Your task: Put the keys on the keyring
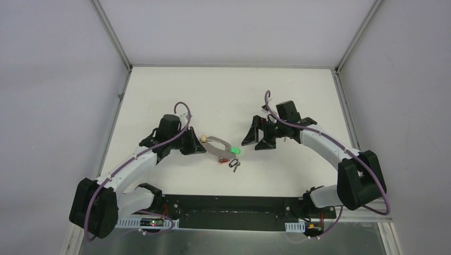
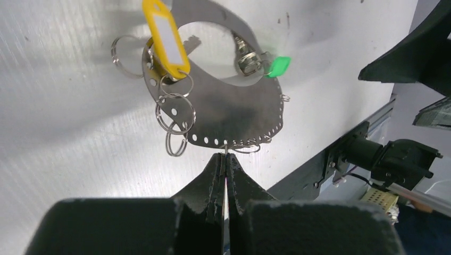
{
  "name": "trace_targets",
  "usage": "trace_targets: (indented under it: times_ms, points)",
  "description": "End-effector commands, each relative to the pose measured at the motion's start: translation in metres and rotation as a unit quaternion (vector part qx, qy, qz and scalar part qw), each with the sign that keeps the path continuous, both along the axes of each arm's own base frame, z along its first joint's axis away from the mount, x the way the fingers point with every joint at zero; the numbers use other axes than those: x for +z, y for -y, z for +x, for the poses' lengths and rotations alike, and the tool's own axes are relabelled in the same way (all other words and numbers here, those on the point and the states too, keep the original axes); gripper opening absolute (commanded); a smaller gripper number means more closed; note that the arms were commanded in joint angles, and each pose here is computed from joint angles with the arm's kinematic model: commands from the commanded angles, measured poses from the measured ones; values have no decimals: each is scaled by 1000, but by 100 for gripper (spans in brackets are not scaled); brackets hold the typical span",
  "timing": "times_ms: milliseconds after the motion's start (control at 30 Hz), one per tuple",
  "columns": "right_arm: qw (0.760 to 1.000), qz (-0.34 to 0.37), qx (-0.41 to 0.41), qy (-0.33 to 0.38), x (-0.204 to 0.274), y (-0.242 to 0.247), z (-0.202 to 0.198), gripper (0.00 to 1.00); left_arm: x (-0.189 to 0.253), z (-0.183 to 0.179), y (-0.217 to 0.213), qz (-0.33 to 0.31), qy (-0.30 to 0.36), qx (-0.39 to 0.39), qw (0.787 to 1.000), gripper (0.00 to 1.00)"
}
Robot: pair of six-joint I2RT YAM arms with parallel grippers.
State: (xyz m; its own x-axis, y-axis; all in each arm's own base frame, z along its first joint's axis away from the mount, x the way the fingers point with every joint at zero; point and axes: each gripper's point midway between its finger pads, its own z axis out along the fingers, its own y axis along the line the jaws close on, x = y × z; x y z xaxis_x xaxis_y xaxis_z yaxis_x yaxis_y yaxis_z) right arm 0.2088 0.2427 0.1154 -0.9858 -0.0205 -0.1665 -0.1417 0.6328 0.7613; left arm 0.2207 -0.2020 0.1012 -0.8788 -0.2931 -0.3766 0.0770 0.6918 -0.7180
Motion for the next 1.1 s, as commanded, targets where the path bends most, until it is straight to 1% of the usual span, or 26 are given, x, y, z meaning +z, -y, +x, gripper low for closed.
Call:
trace_targets:
  times_ms: [0, 100, 267, 333, 400, 533, 633, 700, 867, 967, 1067]
  points:
    - [996, 7, 2, 90, 41, 3, 15, 98, 30, -6, -1, 41, 22, -57, 997, 0]
    - [992, 11, 2, 123, 57, 5, 17, 100, 48, -3, -2, 62, 35, -84, 994, 0]
    - [985, 12, -7, 175, 78, 9, 23, 100, 79, 5, -1, 94, 47, -122, 987, 0]
    - [978, 9, -15, 207, 89, 12, 27, 100, 90, 6, -2, 105, 49, -136, 984, 0]
    - [969, 11, -23, 246, 98, 14, 32, 100, 107, 11, 1, 107, 66, -154, 980, 0]
    - [942, 28, -31, 333, 119, 17, 40, 100, 135, 15, 9, 101, 94, -200, 970, 0]
    - [922, 53, -15, 384, 129, 15, 36, 100, 144, 14, 16, 90, 110, -236, 961, 0]
    - [909, 72, 1, 412, 133, 12, 32, 100, 142, 14, 17, 89, 110, -249, 958, 0]
    - [895, 90, 15, 437, 127, 12, 23, 100, 131, 11, 17, 99, 80, -258, 958, 0]
    - [890, 86, 12, 448, 123, 15, 21, 100, 130, 6, 10, 116, 70, -255, 958, 0]
    - [898, 66, -14, 435, 107, 22, 24, 100, 127, -1, 2, 134, 61, -257, 955, 0]
